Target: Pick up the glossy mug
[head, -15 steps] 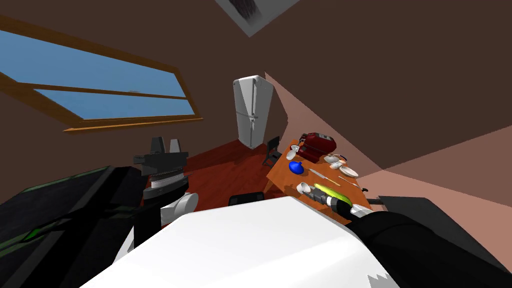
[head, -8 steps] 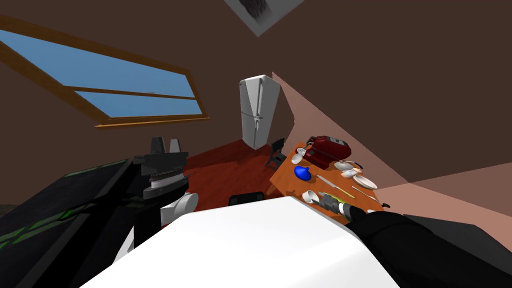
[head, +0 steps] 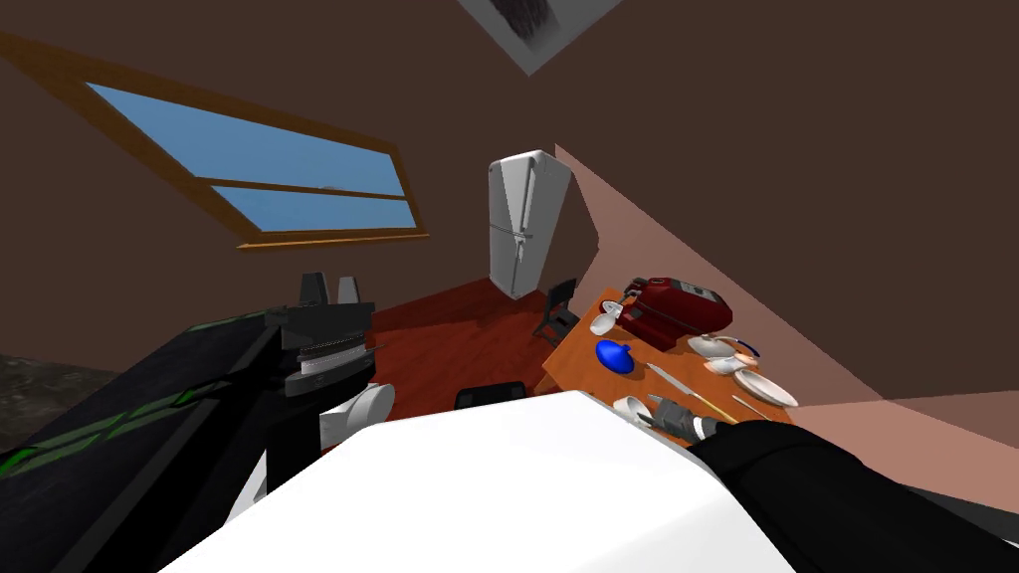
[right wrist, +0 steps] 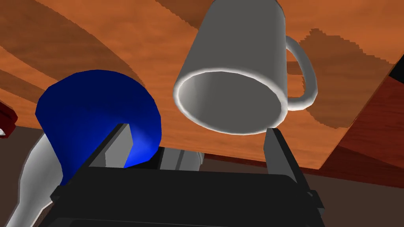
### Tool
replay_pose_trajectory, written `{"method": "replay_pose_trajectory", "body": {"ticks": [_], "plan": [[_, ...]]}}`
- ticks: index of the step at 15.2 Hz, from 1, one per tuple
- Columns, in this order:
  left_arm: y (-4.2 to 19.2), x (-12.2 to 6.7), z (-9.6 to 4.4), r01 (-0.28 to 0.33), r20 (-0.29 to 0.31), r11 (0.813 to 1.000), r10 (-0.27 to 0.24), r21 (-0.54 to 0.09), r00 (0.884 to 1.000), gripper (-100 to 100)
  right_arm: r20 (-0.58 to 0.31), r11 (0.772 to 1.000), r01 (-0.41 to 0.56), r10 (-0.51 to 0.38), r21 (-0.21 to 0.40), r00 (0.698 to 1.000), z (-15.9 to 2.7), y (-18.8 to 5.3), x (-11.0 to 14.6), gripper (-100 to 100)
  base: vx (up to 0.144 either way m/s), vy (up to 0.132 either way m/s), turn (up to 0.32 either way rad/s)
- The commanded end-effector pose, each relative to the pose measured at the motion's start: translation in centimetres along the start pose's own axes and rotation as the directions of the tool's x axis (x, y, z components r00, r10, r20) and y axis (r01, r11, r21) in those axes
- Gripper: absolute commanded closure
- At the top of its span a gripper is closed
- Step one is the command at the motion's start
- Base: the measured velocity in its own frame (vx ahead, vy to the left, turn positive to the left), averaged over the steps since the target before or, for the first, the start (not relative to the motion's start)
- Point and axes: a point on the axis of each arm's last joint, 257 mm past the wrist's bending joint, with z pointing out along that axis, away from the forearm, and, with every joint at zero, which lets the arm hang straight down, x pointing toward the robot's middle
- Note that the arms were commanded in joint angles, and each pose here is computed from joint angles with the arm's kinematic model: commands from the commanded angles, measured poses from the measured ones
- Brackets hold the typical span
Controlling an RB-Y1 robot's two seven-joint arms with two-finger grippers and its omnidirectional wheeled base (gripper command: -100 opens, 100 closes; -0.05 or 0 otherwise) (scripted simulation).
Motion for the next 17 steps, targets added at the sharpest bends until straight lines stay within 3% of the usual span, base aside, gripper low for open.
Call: {"method": "replay_pose_trajectory", "body": {"ticks": [1,3,4,6,9,12,16,17], "plan": [[0.0,0.0,0.0,0.0,0.0,1.0,0.0,0.0,1.0,0,-0.066,1.0,0.025,-0.026,-0.018,0.997,-1.2,0.3,2.7,-100,0.071,-0.017,0.24],[0.0,0.0,0.0,0.0,0.0,1.0,0.0,0.0,1.0,0,-0.171,0.998,0.033,-0.041,-0.048,0.984,-2.9,1.5,7.5,-100,0.123,-0.025,0.338],[0.0,0.0,0.0,0.0,0.0,1.0,0.0,0.0,1.0,0,-0.172,0.998,0.033,-0.041,-0.049,0.984,-2.9,1.5,7.5,-100,0.116,-0.037,0.206],[0.0,0.0,0.0,0.0,0.0,1.0,0.0,0.0,1.0,0,-0.248,0.995,0.033,-0.057,-0.098,0.967,-4.0,3.7,11.1,-100,0.114,-0.028,0.216],[0.0,0.0,0.0,0.0,0.0,1.0,0.0,0.0,1.0,0,-0.248,0.995,0.033,-0.057,-0.098,0.967,-4.0,3.7,11.1,-100,0.073,-0.022,0.054],[0.0,0.0,0.0,0.0,0.0,1.0,0.0,0.0,1.0,0,-0.326,0.985,0.018,-0.075,-0.174,0.943,-5.2,7.4,15.2,-100,0.062,-0.024,0.178],[0.0,0.0,0.0,0.0,0.0,1.0,0.0,0.0,1.0,0,-0.326,0.985,0.018,-0.075,-0.174,0.943,-5.2,7.4,15.2,-100,0.055,-0.032,0.036],[0.0,0.0,0.0,0.0,0.0,1.0,0.0,0.0,1.0,0,-0.356,0.977,0.005,-0.083,-0.214,0.931,-5.6,9.6,16.9,-100,0.039,-0.012,0.145]]}}
